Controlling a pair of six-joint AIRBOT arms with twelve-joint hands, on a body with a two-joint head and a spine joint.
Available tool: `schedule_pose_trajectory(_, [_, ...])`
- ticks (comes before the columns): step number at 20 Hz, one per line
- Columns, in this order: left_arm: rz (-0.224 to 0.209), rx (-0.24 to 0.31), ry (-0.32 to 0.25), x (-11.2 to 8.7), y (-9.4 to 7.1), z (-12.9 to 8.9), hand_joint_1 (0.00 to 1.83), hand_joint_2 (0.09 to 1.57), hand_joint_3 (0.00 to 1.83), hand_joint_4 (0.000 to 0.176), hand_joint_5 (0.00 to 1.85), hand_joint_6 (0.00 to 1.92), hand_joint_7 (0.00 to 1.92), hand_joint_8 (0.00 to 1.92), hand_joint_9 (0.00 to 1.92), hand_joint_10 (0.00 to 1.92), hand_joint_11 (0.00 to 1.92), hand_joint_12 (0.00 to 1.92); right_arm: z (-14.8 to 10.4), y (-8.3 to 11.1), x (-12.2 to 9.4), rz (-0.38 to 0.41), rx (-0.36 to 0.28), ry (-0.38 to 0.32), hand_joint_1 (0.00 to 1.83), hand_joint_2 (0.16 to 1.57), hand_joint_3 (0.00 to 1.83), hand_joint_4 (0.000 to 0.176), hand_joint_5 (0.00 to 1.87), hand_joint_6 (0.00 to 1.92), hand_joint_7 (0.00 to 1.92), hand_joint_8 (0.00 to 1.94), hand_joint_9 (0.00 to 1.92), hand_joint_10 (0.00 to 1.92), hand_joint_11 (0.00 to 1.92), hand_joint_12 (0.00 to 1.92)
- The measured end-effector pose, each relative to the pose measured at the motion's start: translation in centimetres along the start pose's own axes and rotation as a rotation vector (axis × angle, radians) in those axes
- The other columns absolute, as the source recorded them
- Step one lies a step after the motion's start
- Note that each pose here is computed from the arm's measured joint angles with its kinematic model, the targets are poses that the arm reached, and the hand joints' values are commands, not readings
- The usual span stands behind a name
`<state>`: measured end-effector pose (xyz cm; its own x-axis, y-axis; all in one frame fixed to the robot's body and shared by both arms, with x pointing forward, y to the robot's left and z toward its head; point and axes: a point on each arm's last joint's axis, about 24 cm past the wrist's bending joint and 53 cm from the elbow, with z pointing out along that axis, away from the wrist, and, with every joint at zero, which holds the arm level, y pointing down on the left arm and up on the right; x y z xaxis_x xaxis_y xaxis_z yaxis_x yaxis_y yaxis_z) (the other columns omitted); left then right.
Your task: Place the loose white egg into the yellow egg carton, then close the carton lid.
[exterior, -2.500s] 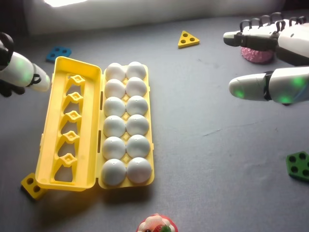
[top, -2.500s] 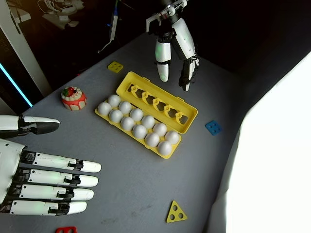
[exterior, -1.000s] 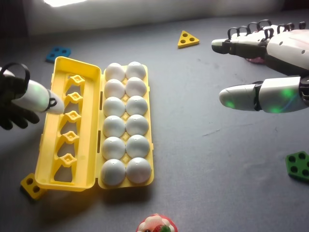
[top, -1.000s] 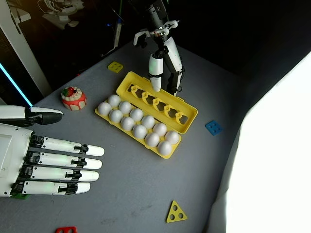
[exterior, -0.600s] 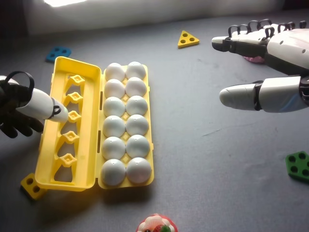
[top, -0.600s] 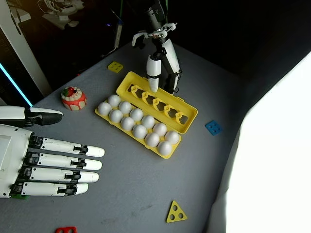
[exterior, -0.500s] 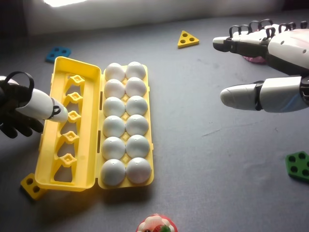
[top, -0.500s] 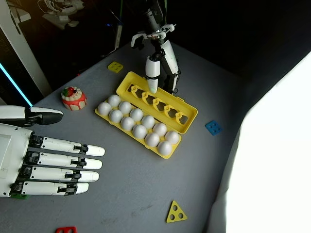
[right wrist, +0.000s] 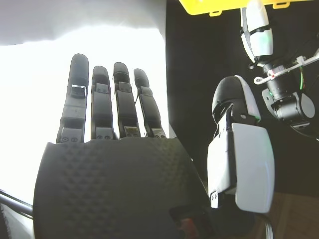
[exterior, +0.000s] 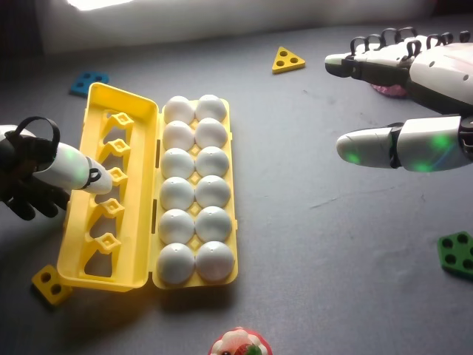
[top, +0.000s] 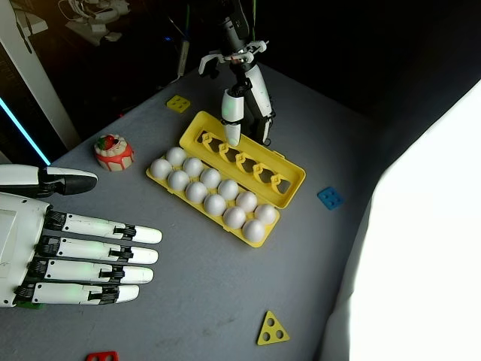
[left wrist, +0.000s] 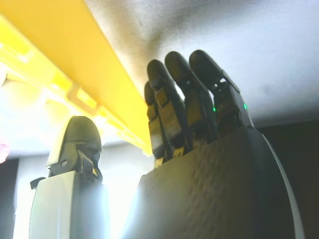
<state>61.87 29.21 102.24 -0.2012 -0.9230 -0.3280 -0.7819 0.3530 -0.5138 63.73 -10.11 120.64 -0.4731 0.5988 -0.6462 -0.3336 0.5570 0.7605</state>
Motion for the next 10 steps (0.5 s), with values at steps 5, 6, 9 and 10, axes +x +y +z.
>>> schedule_pose_trajectory(5, [-0.006, 0.01, 0.006, 0.2, -0.5, -0.2, 0.56, 1.23, 0.0, 0.004, 0.52, 0.0, 0.62, 0.01, 0.35, 0.71, 0.0, 1.47, 0.0, 0.0, 0.0, 0.0, 0.0, 0.0, 0.26, 1.13, 0.0, 0.0, 0.15, 0.0, 0.19, 0.0, 0.12, 0.04, 0.0, 0.6])
schedule_pose_trajectory(6, [-0.005, 0.021, 0.009, 0.2, -1.0, -0.4, 0.57, 1.23, 0.0, 0.0, 0.53, 0.0, 0.62, 0.01, 0.35, 0.71, 0.0, 1.47, 0.0, 0.0, 0.0, 0.0, 0.0, -0.001, 0.28, 1.12, 0.0, 0.0, 0.16, 0.0, 0.2, 0.0, 0.13, 0.04, 0.0, 0.7])
schedule_pose_trajectory(9, [0.012, 0.075, 0.028, 0.6, -3.3, -1.3, 0.59, 1.22, 0.0, 0.0, 0.53, 0.01, 0.62, 0.01, 0.35, 0.7, 0.0, 1.47, 0.0, 0.0, -0.1, 0.0, -0.001, -0.002, 0.26, 1.12, 0.0, 0.0, 0.17, 0.01, 0.21, 0.0, 0.13, 0.05, 0.0, 0.76])
schedule_pose_trajectory(10, [0.021, 0.09, 0.035, 0.9, -4.1, -1.6, 0.61, 1.21, 0.0, 0.0, 0.54, 0.01, 0.63, 0.02, 0.36, 0.71, 0.01, 1.47, 0.0, 0.0, -0.1, 0.001, -0.002, -0.004, 0.28, 1.12, 0.0, 0.0, 0.17, 0.0, 0.21, 0.0, 0.12, 0.04, 0.0, 0.75])
